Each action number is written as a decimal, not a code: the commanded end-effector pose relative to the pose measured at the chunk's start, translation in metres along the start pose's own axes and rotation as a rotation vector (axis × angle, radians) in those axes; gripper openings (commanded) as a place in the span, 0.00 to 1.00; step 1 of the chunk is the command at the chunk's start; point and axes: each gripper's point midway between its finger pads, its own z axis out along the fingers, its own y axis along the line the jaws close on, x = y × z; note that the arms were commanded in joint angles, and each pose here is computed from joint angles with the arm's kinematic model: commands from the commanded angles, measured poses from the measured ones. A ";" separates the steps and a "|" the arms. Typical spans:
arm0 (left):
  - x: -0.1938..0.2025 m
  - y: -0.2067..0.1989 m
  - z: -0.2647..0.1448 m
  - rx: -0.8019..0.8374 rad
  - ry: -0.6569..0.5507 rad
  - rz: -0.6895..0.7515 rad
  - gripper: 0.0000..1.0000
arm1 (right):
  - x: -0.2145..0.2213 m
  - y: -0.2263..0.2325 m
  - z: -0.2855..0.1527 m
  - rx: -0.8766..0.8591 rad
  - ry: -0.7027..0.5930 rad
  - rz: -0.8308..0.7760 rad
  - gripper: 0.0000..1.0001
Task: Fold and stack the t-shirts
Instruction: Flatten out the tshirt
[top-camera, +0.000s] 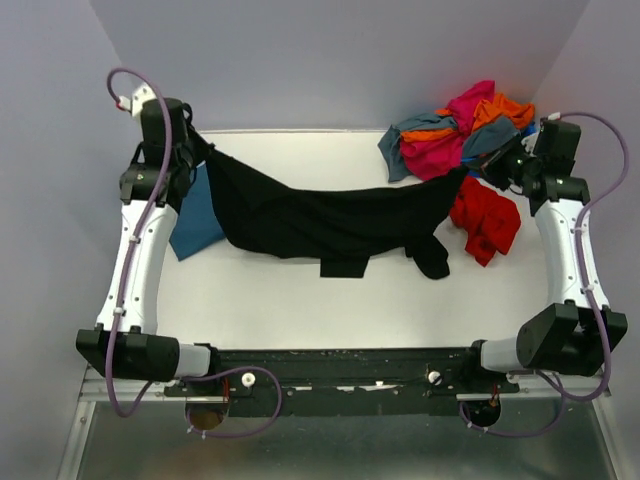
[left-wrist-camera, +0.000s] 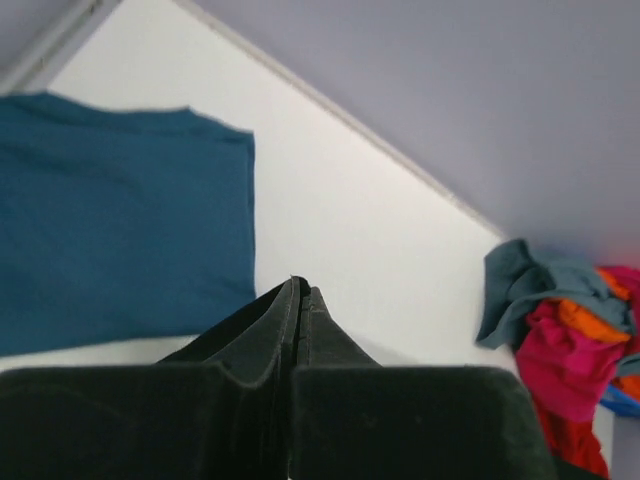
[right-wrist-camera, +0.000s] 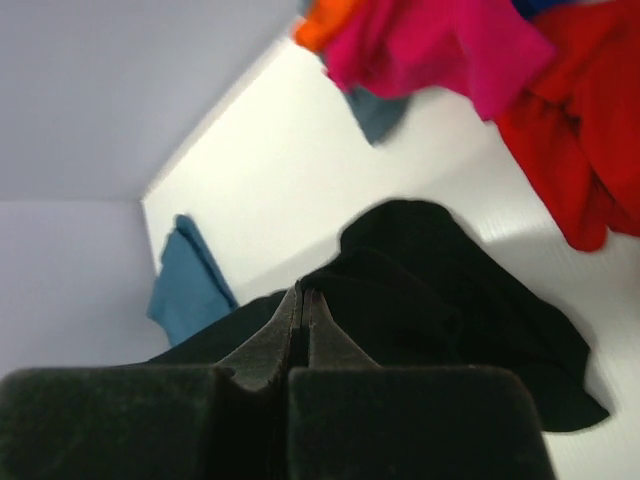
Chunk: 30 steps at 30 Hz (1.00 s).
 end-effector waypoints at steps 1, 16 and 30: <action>-0.057 -0.021 -0.023 0.037 -0.038 0.013 0.00 | -0.021 0.052 -0.024 -0.107 0.030 -0.046 0.01; -0.220 -0.042 -0.231 0.234 -0.618 -0.093 0.00 | -0.052 0.187 -0.226 -0.476 -0.347 -0.297 0.01; -0.268 -0.040 -0.320 0.295 -0.932 -0.158 0.00 | -0.076 0.214 -0.320 -0.471 -0.643 -0.325 0.01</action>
